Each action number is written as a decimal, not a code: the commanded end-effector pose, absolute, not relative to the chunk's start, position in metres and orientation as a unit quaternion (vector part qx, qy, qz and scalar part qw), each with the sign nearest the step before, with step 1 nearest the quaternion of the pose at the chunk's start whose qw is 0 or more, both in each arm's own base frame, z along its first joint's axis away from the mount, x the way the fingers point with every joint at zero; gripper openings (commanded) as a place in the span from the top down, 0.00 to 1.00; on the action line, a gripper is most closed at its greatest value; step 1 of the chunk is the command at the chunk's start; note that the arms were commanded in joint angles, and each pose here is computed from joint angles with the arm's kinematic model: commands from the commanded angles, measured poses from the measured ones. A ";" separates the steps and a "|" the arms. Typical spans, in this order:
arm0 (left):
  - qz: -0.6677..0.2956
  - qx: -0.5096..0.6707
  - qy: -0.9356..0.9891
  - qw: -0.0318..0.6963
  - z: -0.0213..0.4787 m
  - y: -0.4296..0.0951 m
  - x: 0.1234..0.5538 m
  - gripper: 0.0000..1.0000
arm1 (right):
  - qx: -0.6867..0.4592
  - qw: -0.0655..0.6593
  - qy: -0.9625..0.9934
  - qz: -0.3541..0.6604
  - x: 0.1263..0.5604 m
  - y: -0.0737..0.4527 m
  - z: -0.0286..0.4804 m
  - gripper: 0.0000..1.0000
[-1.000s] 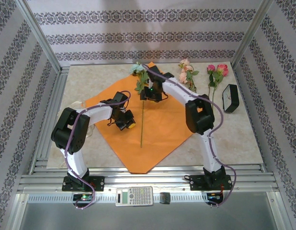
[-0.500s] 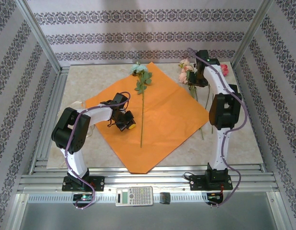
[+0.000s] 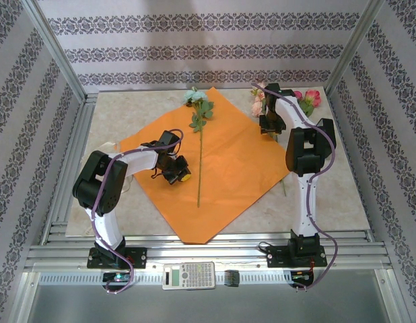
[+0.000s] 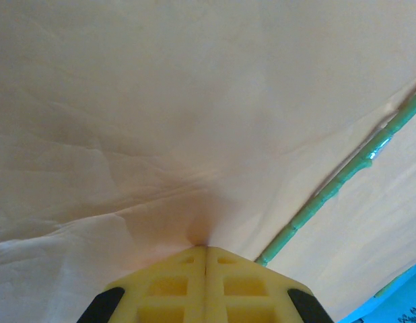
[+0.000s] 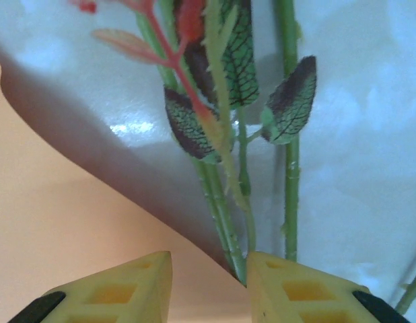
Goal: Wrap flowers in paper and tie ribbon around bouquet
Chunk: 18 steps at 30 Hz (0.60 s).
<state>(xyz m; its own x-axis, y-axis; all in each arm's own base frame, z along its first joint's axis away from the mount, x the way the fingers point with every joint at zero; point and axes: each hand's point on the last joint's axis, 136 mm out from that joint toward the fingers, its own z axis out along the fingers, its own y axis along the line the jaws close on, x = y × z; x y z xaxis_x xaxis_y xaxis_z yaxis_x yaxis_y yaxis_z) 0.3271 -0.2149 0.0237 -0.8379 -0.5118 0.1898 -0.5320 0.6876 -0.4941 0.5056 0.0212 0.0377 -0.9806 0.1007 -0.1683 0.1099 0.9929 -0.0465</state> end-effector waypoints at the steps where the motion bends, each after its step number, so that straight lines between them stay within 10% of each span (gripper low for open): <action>1: 0.272 0.282 -0.919 0.027 0.021 -0.217 0.324 1.00 | 0.054 0.088 0.993 -0.052 0.510 0.009 0.042 0.66; 18: 0.269 0.278 -0.921 0.034 0.022 -0.218 0.322 1.00 | 0.069 0.061 0.993 -0.072 0.518 -0.003 0.014 0.73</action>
